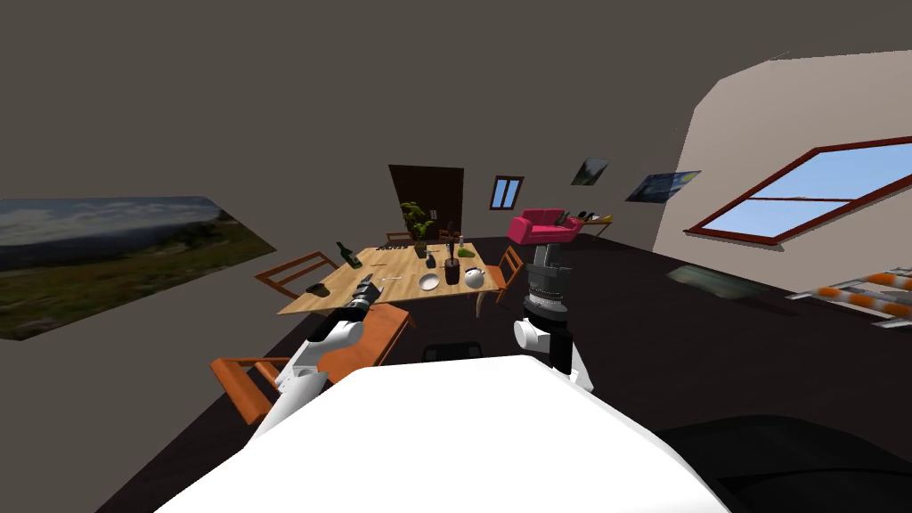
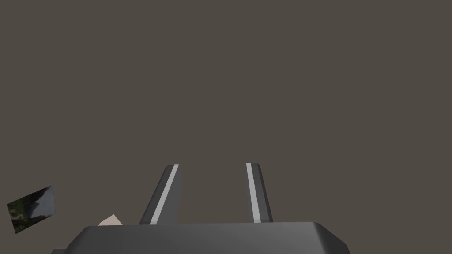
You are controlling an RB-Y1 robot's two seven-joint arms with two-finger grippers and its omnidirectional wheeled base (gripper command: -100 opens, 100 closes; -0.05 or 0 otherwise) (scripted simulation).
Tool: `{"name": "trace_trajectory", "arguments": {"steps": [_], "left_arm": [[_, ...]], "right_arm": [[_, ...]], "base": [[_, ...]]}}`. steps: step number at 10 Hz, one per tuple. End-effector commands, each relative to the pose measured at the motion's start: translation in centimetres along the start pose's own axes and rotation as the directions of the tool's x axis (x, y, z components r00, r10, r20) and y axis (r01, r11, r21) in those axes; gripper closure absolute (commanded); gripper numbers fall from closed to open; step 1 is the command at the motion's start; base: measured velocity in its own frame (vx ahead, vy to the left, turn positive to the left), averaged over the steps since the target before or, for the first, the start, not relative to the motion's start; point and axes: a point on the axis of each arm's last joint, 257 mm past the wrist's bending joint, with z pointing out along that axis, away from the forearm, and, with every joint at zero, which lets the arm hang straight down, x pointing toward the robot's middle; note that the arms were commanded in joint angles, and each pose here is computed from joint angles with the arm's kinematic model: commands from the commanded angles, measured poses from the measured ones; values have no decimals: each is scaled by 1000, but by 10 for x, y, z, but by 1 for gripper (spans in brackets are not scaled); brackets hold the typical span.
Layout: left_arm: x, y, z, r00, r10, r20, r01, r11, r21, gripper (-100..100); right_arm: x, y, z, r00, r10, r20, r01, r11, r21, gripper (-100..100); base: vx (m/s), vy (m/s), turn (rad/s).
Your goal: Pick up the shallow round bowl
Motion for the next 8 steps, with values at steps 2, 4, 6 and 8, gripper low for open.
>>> {"name": "trace_trajectory", "arguments": {"steps": [2,4,6,8], "left_arm": [[-11,20,9,1000,-21,16,22,996,-82,-100],[-17,35,14,999,-35,27,38,989,-141,-100],[-23,49,18,998,-48,37,54,979,-197,-100],[-27,62,22,997,-61,46,71,966,-250,-100]], "right_arm": [[0,0,0,1000,0,0,0,1000,0,0],[0,0,0,1000,0,0,0,1000,0,0],[0,0,0,1000,0,0,0,1000,0,0],[0,0,0,1000,0,0,0,1000,0,0]], "base": [[1,-8,-79],[4,-10,-77],[7,-12,-92],[9,-12,-100]]}}
